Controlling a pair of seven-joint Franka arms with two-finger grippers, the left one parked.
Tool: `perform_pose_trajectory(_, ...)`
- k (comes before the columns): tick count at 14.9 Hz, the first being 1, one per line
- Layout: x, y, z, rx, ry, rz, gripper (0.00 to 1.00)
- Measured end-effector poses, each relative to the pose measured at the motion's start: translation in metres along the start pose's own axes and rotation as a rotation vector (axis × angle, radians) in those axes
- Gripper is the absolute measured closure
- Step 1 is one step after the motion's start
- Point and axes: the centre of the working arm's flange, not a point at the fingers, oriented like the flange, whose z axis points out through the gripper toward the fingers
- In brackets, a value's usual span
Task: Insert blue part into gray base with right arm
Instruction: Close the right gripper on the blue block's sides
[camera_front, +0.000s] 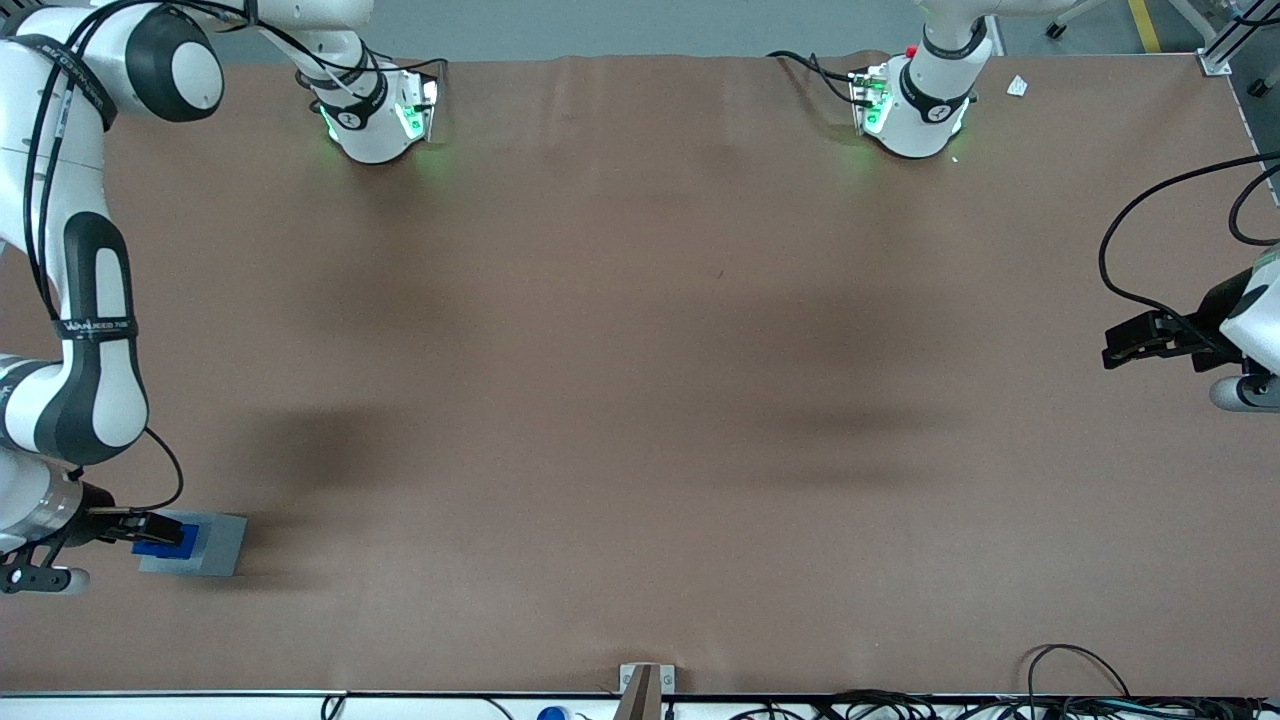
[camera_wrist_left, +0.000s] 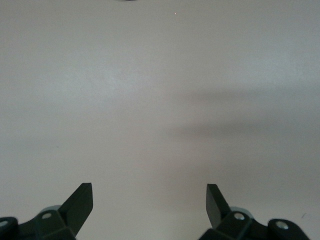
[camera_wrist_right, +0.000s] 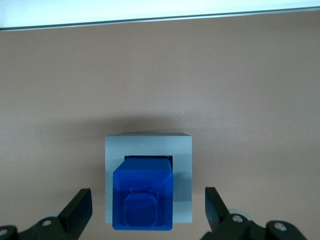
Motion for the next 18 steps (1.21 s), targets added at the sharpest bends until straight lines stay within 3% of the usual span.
perform_pose_trajectory(4,-0.0013,-0.0019,0.0035,0.002,-0.013,-0.003,0.13)
perform_pose_trajectory(6,-0.0014,-0.0041,0.0043,0.003,-0.017,-0.005,0.25)
perform_pose_trajectory(7,-0.0015,-0.0049,0.0045,0.003,-0.018,-0.007,0.25)
perform_pose_trajectory(9,-0.0014,-0.0065,0.0047,0.002,-0.020,-0.010,0.40)
perform_pose_trajectory(12,-0.0013,-0.0086,0.0048,-0.006,-0.023,-0.020,0.49)
perform_pose_trajectory(18,-0.0015,-0.0080,0.0045,-0.010,-0.027,-0.021,0.49)
